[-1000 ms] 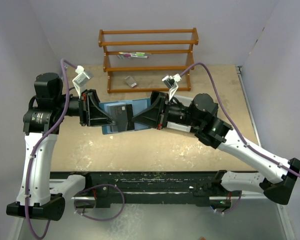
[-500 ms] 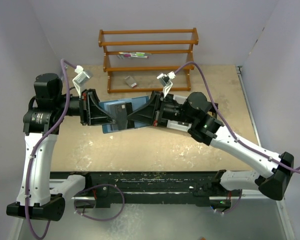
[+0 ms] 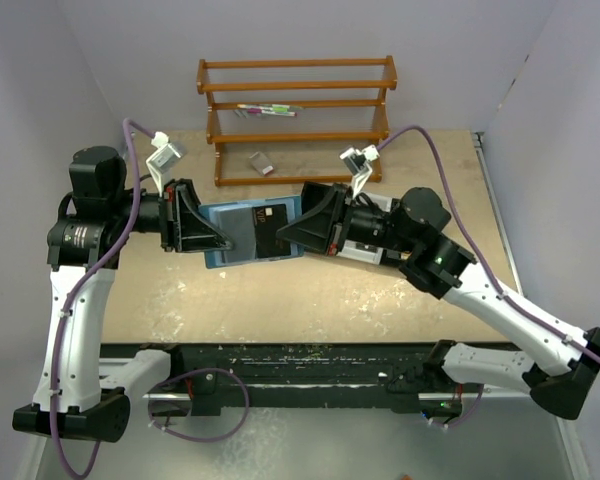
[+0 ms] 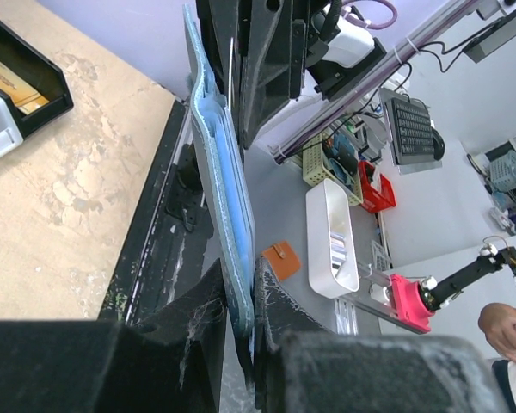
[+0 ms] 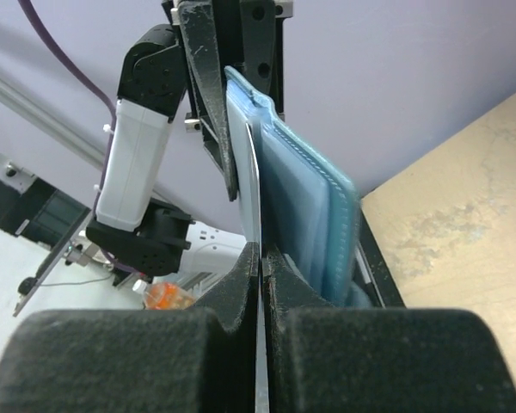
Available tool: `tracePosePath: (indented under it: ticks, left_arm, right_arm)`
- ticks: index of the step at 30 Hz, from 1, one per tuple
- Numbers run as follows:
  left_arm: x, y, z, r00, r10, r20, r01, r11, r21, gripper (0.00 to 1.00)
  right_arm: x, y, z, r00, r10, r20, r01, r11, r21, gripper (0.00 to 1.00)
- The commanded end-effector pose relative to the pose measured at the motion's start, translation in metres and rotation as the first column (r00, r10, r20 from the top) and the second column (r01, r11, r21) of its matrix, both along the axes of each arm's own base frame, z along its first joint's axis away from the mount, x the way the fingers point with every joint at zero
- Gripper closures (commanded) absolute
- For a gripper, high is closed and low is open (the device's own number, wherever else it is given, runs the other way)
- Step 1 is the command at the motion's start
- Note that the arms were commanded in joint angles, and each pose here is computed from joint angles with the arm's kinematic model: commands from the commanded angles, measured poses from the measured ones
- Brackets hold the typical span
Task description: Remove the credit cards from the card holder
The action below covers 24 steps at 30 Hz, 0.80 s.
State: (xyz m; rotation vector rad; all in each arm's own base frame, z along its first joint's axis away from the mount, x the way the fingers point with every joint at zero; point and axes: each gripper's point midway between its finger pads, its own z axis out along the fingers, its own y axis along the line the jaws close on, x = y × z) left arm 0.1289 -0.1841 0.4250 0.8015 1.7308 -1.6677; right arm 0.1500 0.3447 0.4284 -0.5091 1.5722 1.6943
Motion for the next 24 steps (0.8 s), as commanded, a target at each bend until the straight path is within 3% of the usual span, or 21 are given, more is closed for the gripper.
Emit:
tracePosePath:
  ticks: [1,4,7,10,13,18,21,24]
  left_arm:
    - [-0.012,0.0,0.011,0.996,-0.046,0.076,0.048,0.999,-0.019,1.0]
    - [0.001,0.001,0.004,0.992,0.032,0.122,-0.036,0.999,0.03,1.0]
    - [0.031,0.009,-0.019,0.968,0.164,0.191,-0.197,0.966,0.165,1.0]
    - [0.067,0.032,-0.048,0.912,0.304,0.276,-0.387,0.861,0.33,1.0]
    - [0.083,0.053,-0.067,0.87,0.349,0.349,-0.479,0.765,0.43,1.0]
    - [0.087,0.068,-0.08,0.843,0.346,0.413,-0.525,0.699,0.486,1.0]
    - [0.081,0.068,-0.08,0.845,0.33,0.42,-0.518,0.701,0.491,1.0]
    - [0.075,0.066,-0.077,0.851,0.313,0.423,-0.504,0.717,0.483,1.0]
  right_arm:
    - [0.011,-0.021,0.0,0.997,-0.075,0.031,0.076,0.997,-0.026,1.0]
    - [0.029,-0.044,-0.014,0.987,-0.163,0.009,0.163,0.982,-0.098,1.0]
    - [0.058,-0.077,-0.039,0.956,-0.292,-0.032,0.28,0.94,-0.195,1.0]
    - [0.082,-0.107,-0.075,0.914,-0.395,-0.086,0.356,0.887,-0.293,1.0]
    - [0.106,-0.133,-0.123,0.85,-0.509,-0.135,0.417,0.808,-0.416,1.0]
    - [0.144,-0.173,-0.205,0.698,-0.7,-0.154,0.487,0.62,-0.615,1.0]
    - [0.165,-0.192,-0.238,0.616,-0.782,-0.1,0.506,0.49,-0.709,1.0]
    - [0.183,-0.195,-0.263,0.584,-0.807,-0.085,0.487,0.432,-0.759,1.0]
